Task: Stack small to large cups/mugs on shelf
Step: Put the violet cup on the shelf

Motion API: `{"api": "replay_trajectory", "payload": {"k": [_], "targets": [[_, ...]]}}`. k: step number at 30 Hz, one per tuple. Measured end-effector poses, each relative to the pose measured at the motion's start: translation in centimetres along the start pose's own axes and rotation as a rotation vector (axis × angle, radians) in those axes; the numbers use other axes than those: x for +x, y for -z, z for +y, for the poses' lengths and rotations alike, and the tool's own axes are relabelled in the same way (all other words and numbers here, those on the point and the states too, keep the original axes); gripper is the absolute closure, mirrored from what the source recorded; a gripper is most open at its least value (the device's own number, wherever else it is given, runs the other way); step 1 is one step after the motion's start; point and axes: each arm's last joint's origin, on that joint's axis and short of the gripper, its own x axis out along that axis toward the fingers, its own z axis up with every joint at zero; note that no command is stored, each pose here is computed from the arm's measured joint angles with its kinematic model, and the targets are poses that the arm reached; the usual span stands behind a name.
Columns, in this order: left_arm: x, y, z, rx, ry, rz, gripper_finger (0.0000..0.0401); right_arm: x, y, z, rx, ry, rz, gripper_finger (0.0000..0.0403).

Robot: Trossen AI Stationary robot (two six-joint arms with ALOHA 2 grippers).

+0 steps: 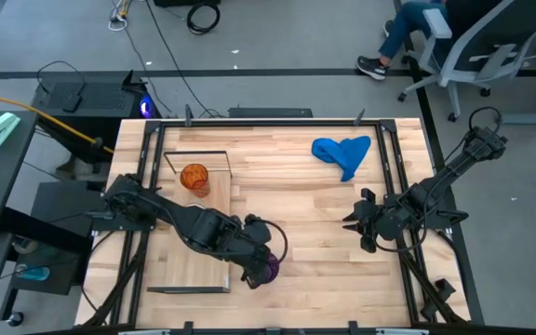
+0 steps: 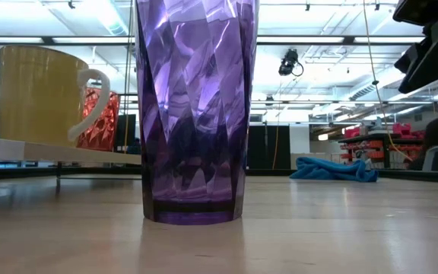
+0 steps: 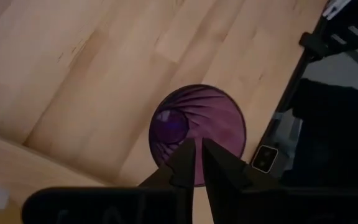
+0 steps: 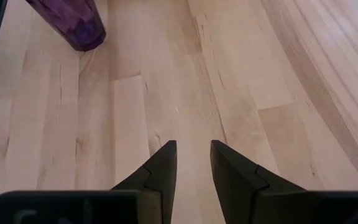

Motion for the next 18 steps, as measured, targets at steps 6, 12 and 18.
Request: {"api": "replay_trajectory", "payload": {"k": [6,12,18], "targets": [[0.8,0.0,-0.1,0.023,-0.018,0.005,0.0365,0.0,0.0,0.0,0.007,0.0,0.0,0.0298],[1.5,-0.1,0.1,0.033,-0.041,0.03,0.0364,0.0,0.0,0.0,0.007,0.0,0.0,0.0298],[2.7,-0.8,0.7,0.007,-0.081,0.06,0.0354,0.0,0.0,0.0,0.007,0.0,0.0,0.0298]]}}
